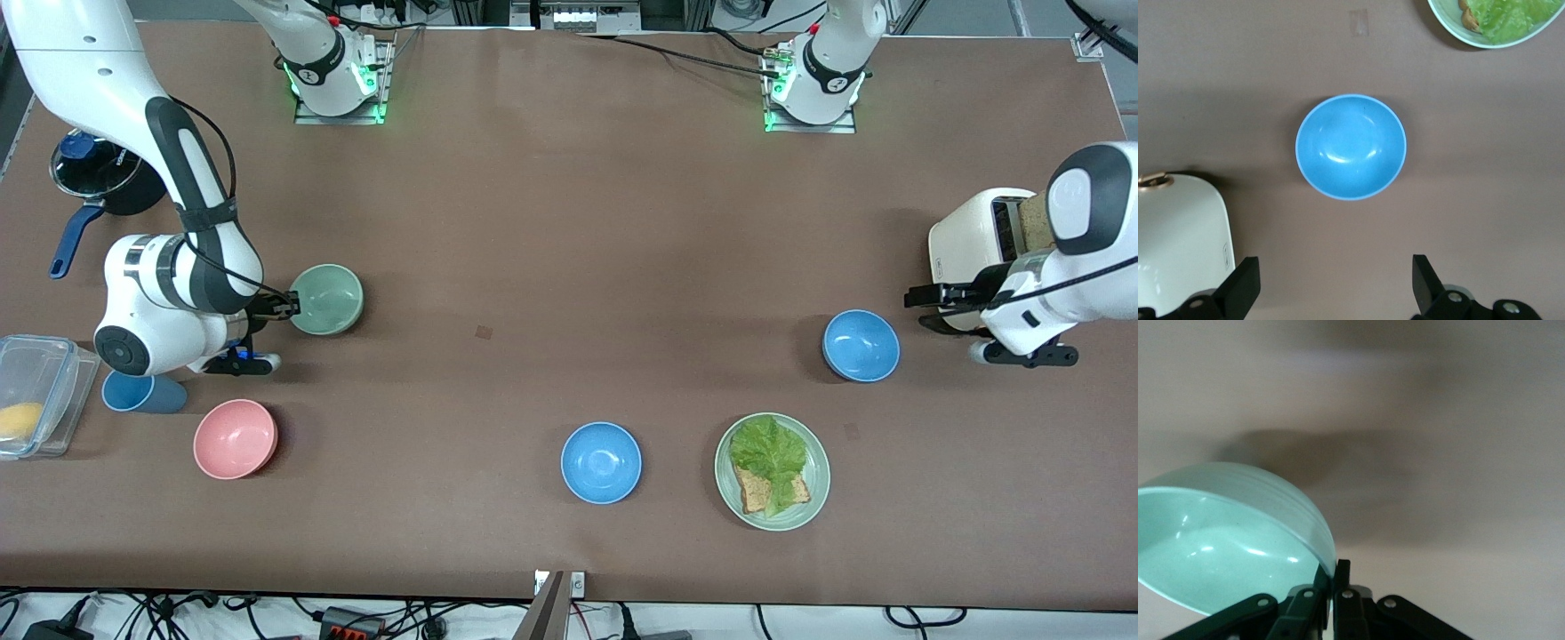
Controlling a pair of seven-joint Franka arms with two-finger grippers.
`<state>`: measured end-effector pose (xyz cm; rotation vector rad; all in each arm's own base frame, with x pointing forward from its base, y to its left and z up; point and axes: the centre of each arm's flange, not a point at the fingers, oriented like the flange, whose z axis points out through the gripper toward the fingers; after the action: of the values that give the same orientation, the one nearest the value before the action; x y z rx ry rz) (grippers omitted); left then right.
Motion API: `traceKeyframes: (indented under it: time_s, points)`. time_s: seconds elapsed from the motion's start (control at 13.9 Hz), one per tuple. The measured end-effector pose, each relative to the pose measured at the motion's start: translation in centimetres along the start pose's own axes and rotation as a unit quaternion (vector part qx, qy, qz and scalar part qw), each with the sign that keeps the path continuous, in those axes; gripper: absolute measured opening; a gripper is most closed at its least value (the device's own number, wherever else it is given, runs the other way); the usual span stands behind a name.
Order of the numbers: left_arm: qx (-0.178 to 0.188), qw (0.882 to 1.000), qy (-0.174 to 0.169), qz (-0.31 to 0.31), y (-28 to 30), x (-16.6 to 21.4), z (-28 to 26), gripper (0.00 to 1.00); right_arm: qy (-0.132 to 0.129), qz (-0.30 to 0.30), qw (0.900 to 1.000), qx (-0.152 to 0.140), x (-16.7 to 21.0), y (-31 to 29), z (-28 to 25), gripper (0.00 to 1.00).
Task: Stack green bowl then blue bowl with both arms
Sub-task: 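Grasp the green bowl rim with the right gripper while the left grasps the blue bowl, then slide the green bowl toward the table middle with the right gripper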
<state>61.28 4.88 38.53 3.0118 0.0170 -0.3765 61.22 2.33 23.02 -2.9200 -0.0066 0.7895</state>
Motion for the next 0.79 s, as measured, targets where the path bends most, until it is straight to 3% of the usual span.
traceKeyframes:
  time_s: [0.29,0.58,0.79]
  points:
    - [-0.005,1.0,0.003,-0.004,-0.8,2.1,3.6,1.0,0.026,-0.014,0.999,0.016,-0.4,-9.6,-3.4,0.04]
    - [-0.006,1.0,0.029,-0.005,-1.5,3.8,8.5,1.0,0.042,-0.011,0.999,-0.007,-2.3,-22.6,-1.2,0.04]
    - [-0.004,0.999,0.048,0.016,-2.0,3.8,10.9,1.0,0.047,-0.02,0.998,0.031,-3.4,-30.5,1.9,0.04]
